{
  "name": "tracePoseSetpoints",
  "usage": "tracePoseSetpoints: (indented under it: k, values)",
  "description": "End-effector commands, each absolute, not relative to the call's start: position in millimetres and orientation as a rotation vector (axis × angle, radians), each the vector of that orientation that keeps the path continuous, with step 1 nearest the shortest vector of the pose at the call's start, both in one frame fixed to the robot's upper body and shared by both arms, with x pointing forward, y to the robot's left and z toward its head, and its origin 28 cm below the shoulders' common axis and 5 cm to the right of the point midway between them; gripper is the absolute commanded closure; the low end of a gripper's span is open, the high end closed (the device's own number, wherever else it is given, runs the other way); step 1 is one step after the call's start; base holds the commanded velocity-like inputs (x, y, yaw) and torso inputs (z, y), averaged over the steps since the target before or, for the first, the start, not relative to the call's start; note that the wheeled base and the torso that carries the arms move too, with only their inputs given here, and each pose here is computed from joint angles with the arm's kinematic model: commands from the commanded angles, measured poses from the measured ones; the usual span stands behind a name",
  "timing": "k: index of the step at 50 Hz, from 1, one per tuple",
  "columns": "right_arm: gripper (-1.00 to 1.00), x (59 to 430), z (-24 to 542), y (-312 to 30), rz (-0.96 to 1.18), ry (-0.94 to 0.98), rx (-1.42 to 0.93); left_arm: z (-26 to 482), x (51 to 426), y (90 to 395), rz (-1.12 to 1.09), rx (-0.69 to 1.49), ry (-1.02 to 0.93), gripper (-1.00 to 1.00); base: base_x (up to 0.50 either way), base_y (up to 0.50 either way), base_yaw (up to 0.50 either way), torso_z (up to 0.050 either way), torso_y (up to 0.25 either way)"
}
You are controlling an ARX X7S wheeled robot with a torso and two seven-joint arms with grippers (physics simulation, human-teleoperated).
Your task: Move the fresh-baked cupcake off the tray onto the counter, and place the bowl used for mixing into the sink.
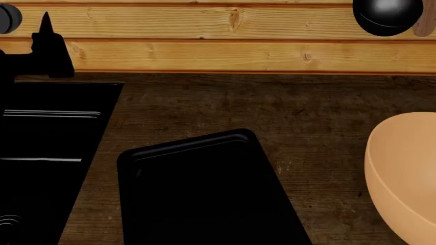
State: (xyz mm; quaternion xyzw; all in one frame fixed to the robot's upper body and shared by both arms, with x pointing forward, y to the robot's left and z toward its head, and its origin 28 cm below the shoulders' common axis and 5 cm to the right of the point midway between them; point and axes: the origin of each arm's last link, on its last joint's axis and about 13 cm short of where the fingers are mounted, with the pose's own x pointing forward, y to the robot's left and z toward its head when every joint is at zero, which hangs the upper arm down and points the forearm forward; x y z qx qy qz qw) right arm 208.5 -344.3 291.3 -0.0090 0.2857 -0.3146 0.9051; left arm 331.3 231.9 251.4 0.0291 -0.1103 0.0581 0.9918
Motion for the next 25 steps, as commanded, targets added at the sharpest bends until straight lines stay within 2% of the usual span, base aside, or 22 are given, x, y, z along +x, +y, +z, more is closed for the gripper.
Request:
tracePoseSetpoints:
  k: [1,15,25]
  values:
    - [-1.0,218.5,324.8,-337.3,-0.645,0.497,-0.033,251.0,331.7,231.7,0.108,0.044,-0.223,-1.0,0.0,0.0,0.0,0.0,0.0]
    - [-1.0,218.1,343.1,-333.3,-0.629,0.45,-0.045,251.9,331.7,231.9,0.11,0.044,-0.224,-1.0,0.0,0.0,0.0,0.0,0.0]
    - [-1.0,229.4,351.5,-321.1,-0.495,0.49,-0.011,253.1,332.4,232.2,0.111,0.042,-0.224,-1.0,0.0,0.0,0.0,0.0,0.0]
